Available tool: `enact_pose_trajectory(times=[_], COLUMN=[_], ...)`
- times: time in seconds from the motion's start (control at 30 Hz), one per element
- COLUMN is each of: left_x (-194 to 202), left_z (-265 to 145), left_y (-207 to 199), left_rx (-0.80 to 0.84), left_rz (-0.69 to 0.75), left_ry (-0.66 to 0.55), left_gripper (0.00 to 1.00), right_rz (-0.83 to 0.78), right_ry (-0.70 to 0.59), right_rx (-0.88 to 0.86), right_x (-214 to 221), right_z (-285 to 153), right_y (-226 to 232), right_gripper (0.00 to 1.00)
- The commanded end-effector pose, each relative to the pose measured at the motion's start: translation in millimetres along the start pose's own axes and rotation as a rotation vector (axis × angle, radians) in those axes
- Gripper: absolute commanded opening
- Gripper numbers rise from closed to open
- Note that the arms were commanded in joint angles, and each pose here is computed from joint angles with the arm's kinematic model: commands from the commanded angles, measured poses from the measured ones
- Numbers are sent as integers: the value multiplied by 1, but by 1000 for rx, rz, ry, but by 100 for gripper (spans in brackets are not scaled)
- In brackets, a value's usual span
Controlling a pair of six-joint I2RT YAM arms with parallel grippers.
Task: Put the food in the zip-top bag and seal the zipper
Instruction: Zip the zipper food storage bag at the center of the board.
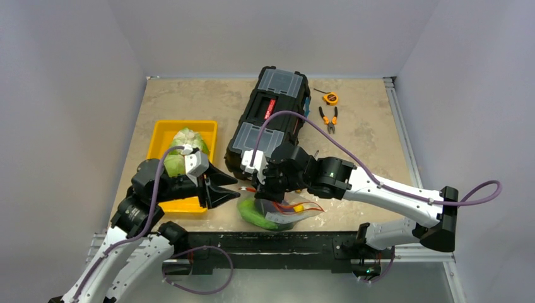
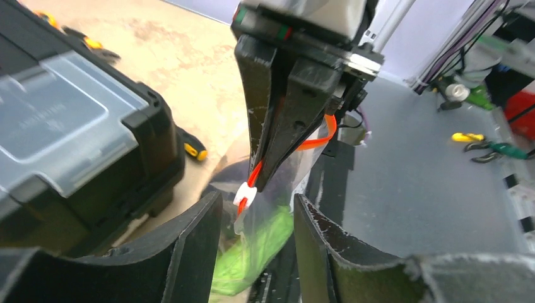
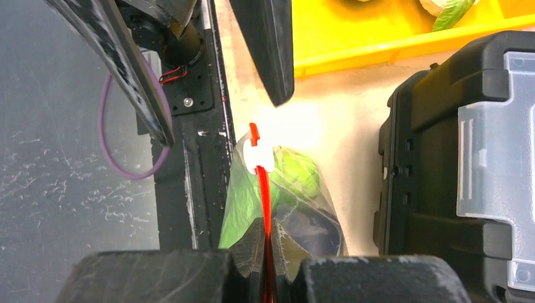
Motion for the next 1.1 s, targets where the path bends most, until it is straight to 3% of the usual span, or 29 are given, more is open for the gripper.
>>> enact_pose_trajectory(times=[0.0,0.17,0.3,0.5,0.77,1.07], left_x=[-16,-18,-19,-22,-23,-25], left_z=[-8,-4,-3,-5,4,11], left_y=[-2,4,8,3,3,4], left_rx=[-6,23,37,64,154,205], left_rz=[208,412,481,586,552,525], left_ry=[29,44,91,72,121,144], left_gripper=[45,45,39,39,37,27], right_rz=[-53,-59,-59,-63,-72,-73], right_ry=[-43,-47,-47,-48,-75,-81], right_rx=[-38,-45,-42,-34,-37,-26], right_x=[-17,-21,-22,-25,-32,-33], right_z=[-11,-9,-7,-6,-7,-10], right_y=[5,5,4,4,4,4], right_gripper=[0,0,0,0,0,0])
Point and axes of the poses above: each gripper's point midway between its finger pads, its own z axis out along the fingers, its own y axis along the line the jaws close on, x = y × z, the point moved 8 cm from there along -z, back along the fingers, and after that the axes turned 5 degrees about z, right-handed, at the moved point
